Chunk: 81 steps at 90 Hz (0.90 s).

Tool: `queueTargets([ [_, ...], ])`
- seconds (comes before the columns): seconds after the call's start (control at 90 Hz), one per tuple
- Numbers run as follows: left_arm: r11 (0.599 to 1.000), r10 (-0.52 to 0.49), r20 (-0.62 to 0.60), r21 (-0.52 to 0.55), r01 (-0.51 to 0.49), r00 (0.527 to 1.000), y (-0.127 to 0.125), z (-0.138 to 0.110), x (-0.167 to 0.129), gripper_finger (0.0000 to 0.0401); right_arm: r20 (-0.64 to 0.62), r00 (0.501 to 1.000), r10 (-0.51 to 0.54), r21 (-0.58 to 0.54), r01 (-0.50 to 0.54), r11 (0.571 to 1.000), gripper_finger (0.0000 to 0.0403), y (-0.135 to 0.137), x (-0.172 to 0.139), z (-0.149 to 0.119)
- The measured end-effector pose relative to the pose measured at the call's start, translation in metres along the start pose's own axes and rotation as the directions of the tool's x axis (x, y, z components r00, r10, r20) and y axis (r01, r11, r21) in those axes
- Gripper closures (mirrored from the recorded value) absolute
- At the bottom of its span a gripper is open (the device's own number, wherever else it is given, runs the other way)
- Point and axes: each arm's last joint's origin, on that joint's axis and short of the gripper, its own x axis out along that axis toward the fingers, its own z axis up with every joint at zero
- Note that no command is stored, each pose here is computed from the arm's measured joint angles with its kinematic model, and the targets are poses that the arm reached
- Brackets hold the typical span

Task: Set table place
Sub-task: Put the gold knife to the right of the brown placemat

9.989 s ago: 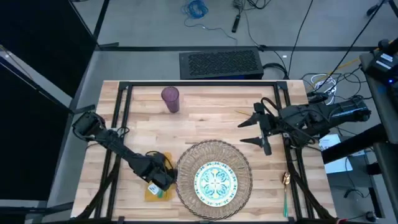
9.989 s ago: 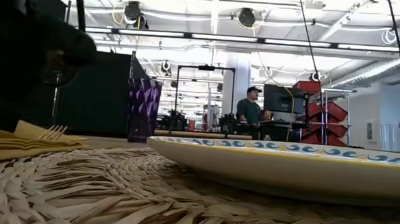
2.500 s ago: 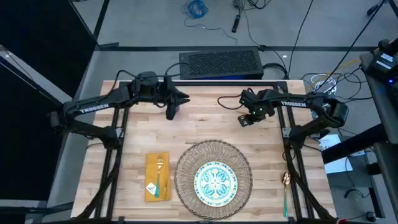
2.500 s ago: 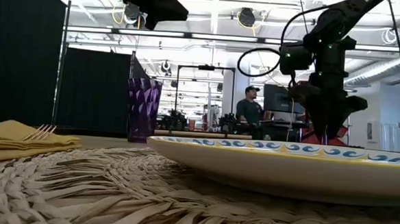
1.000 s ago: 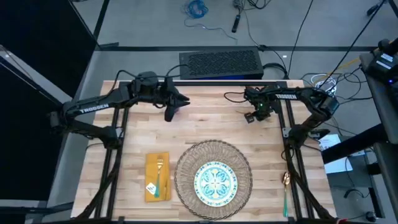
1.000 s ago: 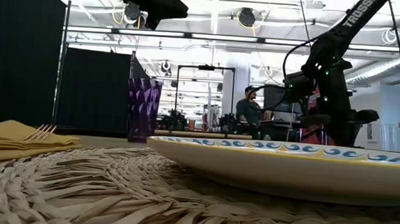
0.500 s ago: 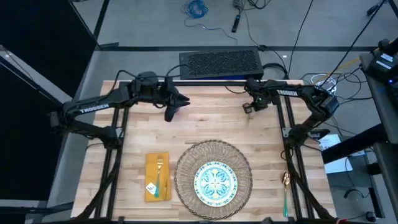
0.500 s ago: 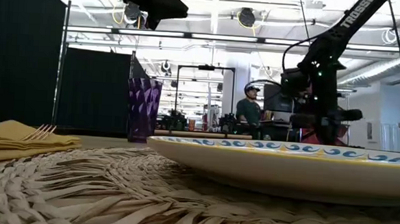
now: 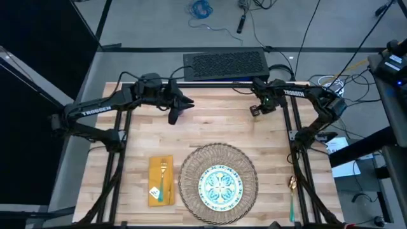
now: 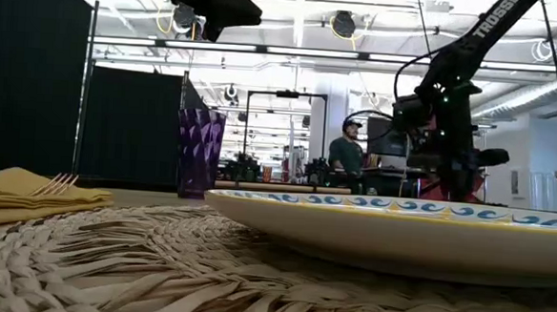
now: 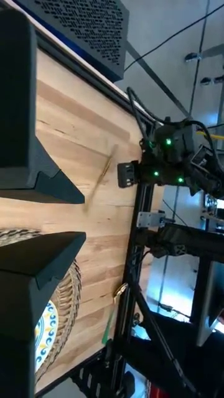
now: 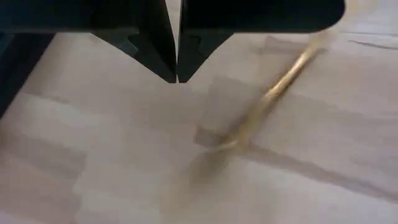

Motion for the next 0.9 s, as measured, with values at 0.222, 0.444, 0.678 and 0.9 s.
queueTargets([
  [0.222, 1.0, 0.0, -0.023, -0.006, 0.0, 1.0, 0.0, -0.002, 0.0, 0.0333, -0.053, 0.999, 0.01, -0.052, -0.012, 0.999, 0.0403, 0.019, 0.01, -0.006],
  [0.444, 1.0, 0.0, -0.022, 0.003, 0.0, 1.0, 0.0, -0.002, 0.0, 0.0333, -0.05, 0.999, 0.002, -0.066, -0.005, 0.998, 0.0403, 0.026, 0.011, -0.009],
  [0.678, 1.0, -0.008, -0.047, -0.007, 0.007, 0.999, 0.0, -0.005, 0.0, 0.0333, -0.1, 0.995, -0.002, -0.076, -0.006, 0.997, 0.0403, 0.025, 0.011, -0.013],
  [0.9, 1.0, -0.01, -0.045, 0.002, 0.01, 0.999, 0.0, -0.004, 0.0, 0.0333, -0.206, 0.977, -0.057, -0.13, 0.03, 0.991, 0.0403, 0.031, 0.006, -0.033],
])
